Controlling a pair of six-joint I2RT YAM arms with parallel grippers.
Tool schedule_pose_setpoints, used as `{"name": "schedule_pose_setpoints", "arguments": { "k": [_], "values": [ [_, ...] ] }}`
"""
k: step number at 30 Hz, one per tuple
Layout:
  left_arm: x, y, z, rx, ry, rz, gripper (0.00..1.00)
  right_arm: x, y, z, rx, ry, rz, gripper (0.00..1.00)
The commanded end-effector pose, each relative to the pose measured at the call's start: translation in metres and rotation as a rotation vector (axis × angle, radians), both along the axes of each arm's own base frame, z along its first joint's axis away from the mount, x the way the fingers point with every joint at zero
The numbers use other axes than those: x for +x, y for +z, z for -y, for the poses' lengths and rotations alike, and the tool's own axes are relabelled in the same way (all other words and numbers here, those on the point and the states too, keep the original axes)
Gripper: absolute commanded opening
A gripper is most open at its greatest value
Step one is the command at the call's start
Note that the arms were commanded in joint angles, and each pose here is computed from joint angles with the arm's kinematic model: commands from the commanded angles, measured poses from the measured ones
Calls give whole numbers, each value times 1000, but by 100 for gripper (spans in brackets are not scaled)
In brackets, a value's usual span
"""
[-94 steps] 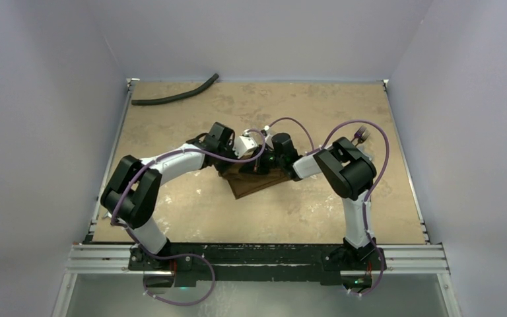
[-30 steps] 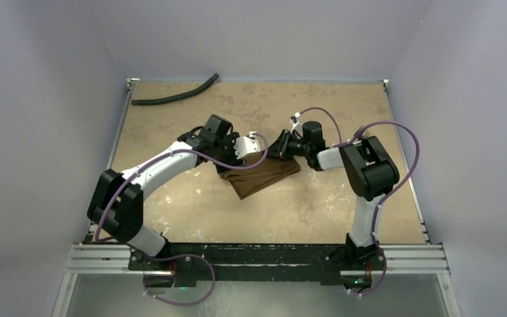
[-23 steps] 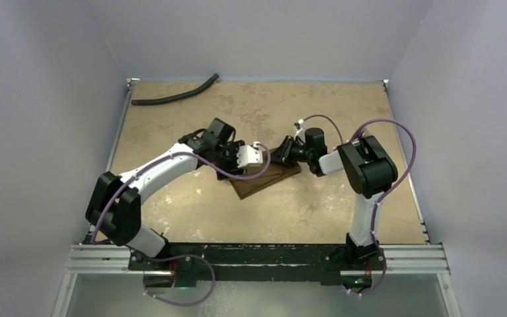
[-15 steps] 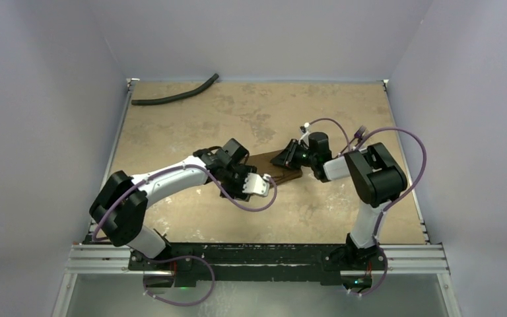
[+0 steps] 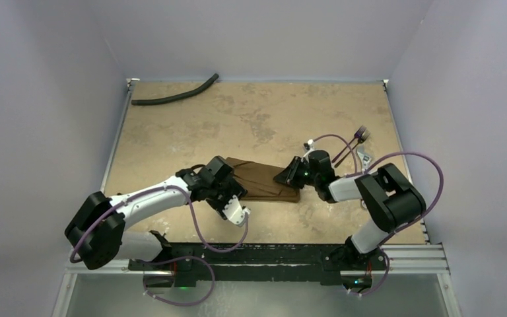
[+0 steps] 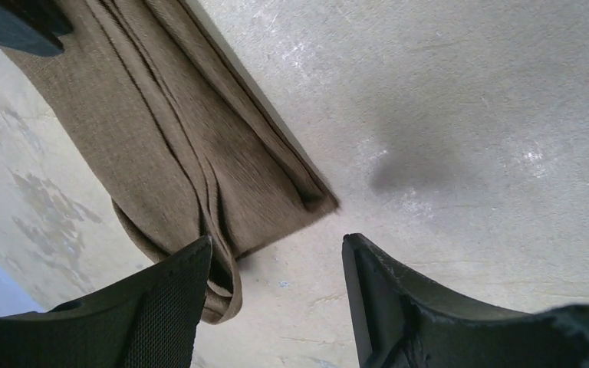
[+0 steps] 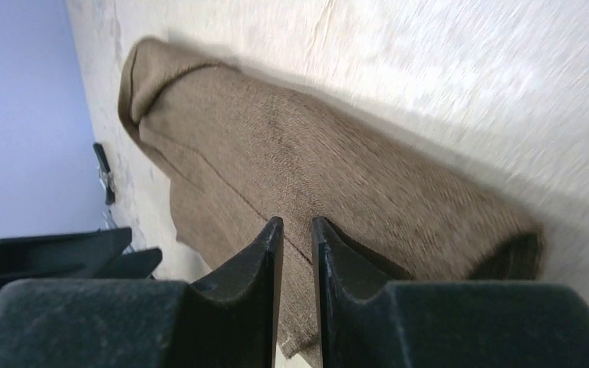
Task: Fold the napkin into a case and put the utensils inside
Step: Stuff the top corner of the smaller-rectangle-folded napkin into the folded napkin.
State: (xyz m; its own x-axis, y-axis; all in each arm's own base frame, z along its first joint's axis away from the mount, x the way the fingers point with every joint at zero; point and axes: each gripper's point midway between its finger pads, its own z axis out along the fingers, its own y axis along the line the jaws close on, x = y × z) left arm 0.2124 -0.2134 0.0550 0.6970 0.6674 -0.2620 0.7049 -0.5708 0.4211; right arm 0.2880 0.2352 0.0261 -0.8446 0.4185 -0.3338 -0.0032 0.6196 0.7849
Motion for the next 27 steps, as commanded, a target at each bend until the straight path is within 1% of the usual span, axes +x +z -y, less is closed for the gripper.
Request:
{"name": "schedule_pose_setpoints", "arguments": {
  "k": [1, 2, 4, 7, 9, 11, 16, 20, 23, 27],
  "values": [
    [-6, 3, 13, -55, -167, 71, 61, -13, 9, 1, -43, -17, -11, 24],
    [-11, 1, 11, -53, -190, 70, 61, -9, 18, 1, -62, -7, 6, 26],
    [-19, -6, 4, -36, -240, 81, 61, 15, 49, 0, -103, -13, 120, 29],
    [-21, -18, -4, -5, -269, 105, 59, 41, 86, -11, -145, 21, 264, 34],
    [-20, -24, -8, 19, -271, 107, 58, 56, 100, -25, -156, 66, 321, 36],
    [-13, -25, -6, 5, -254, 122, 57, 65, 103, -46, -155, 126, 351, 35],
    [0, -30, -4, -1, -210, 149, 55, 70, 80, -99, -97, 255, 338, 27],
    [2, -35, -5, -8, -204, 150, 51, 58, 53, -122, -41, 329, 286, 20],
    [1, -38, -4, -14, -213, 151, 45, 45, 30, -125, -40, 347, 246, 16],
    [7, -32, 5, -69, -183, 170, 30, 35, 1, -116, -73, 337, 204, 13]
  ]
}}
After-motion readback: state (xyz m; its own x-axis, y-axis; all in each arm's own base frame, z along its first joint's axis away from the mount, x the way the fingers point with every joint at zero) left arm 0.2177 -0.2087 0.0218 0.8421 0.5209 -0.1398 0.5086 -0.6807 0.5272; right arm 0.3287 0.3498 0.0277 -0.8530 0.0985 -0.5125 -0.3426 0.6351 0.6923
